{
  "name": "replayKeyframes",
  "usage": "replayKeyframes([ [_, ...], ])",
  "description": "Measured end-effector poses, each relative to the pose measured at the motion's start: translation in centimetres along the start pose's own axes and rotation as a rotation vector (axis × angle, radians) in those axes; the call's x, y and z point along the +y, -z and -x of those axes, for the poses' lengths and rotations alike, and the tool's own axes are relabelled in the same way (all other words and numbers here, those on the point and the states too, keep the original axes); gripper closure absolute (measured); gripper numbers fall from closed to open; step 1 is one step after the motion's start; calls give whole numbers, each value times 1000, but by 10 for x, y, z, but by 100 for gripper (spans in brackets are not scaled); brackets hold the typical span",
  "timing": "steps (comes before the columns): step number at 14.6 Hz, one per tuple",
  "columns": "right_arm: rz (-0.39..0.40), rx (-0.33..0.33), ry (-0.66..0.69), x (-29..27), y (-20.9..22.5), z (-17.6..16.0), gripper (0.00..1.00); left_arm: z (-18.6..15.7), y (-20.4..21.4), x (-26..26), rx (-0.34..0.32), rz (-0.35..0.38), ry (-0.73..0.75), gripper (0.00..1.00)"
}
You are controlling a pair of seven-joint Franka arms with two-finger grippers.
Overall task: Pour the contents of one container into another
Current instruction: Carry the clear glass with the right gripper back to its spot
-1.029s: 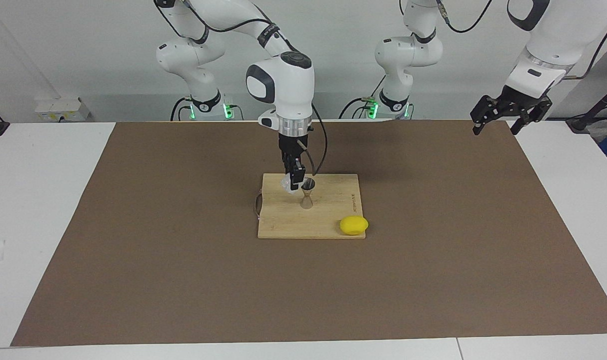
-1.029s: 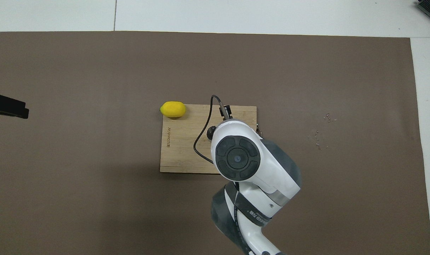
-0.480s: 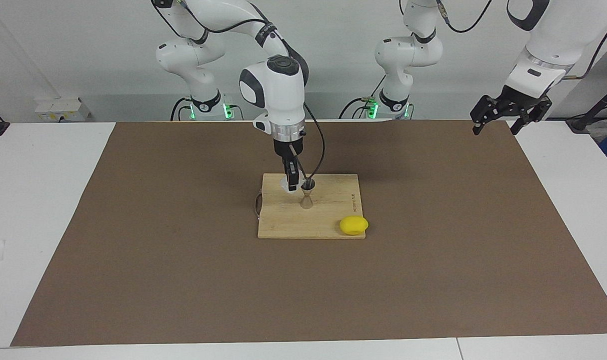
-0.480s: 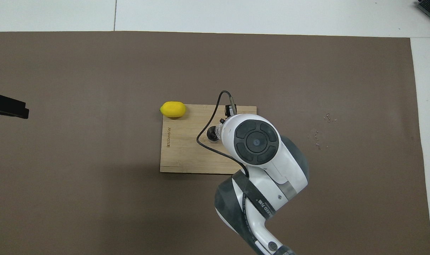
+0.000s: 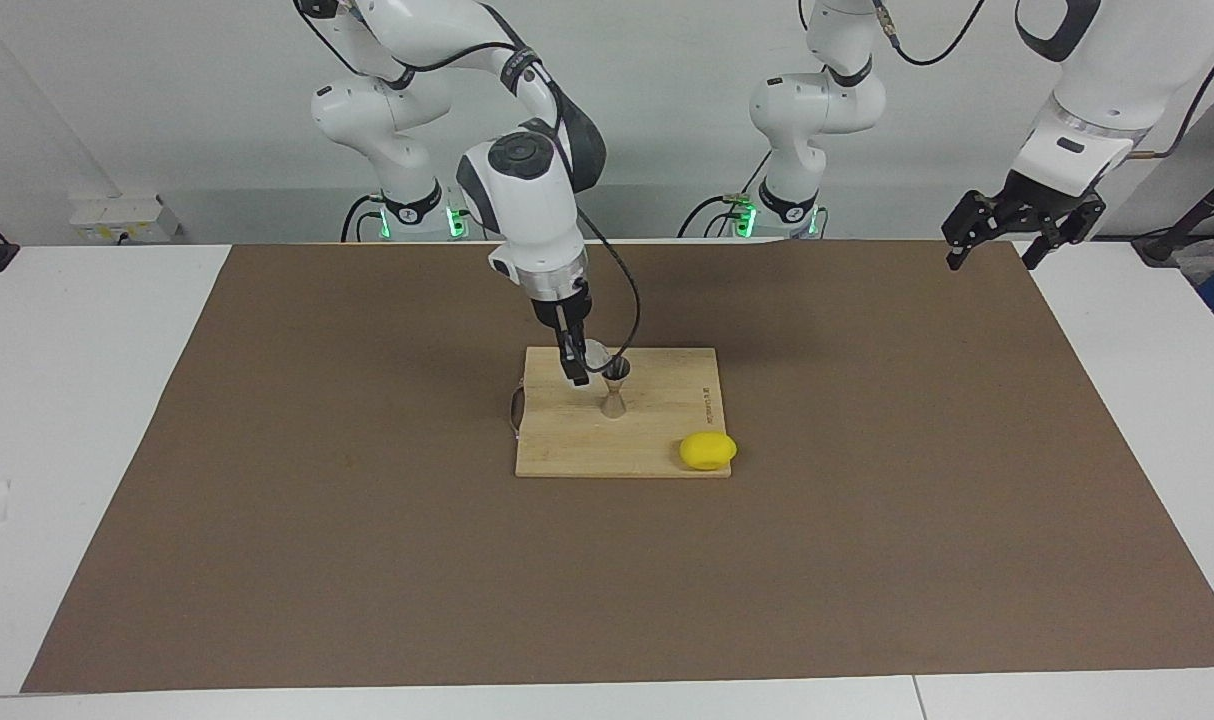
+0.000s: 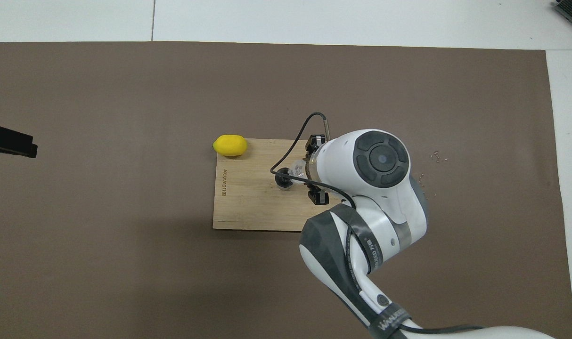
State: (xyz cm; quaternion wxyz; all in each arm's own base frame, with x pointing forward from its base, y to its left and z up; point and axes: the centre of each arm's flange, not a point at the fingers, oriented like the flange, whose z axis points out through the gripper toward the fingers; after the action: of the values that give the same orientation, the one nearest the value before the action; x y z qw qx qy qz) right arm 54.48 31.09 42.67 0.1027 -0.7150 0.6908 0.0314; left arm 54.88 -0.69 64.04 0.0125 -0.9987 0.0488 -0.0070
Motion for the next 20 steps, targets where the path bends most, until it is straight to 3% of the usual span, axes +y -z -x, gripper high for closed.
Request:
replayKeyframes([
  [4, 49, -104, -74, -14, -6, -41, 50, 0, 0, 0, 0, -1, 1, 0],
  [12, 86, -349, -157, -24, -35, -177, 50, 1, 1, -3, 1, -2, 6, 0],
  [20, 106, -468, -128, -3, -49, -305, 50, 1, 1, -3, 1, -2, 5, 0],
])
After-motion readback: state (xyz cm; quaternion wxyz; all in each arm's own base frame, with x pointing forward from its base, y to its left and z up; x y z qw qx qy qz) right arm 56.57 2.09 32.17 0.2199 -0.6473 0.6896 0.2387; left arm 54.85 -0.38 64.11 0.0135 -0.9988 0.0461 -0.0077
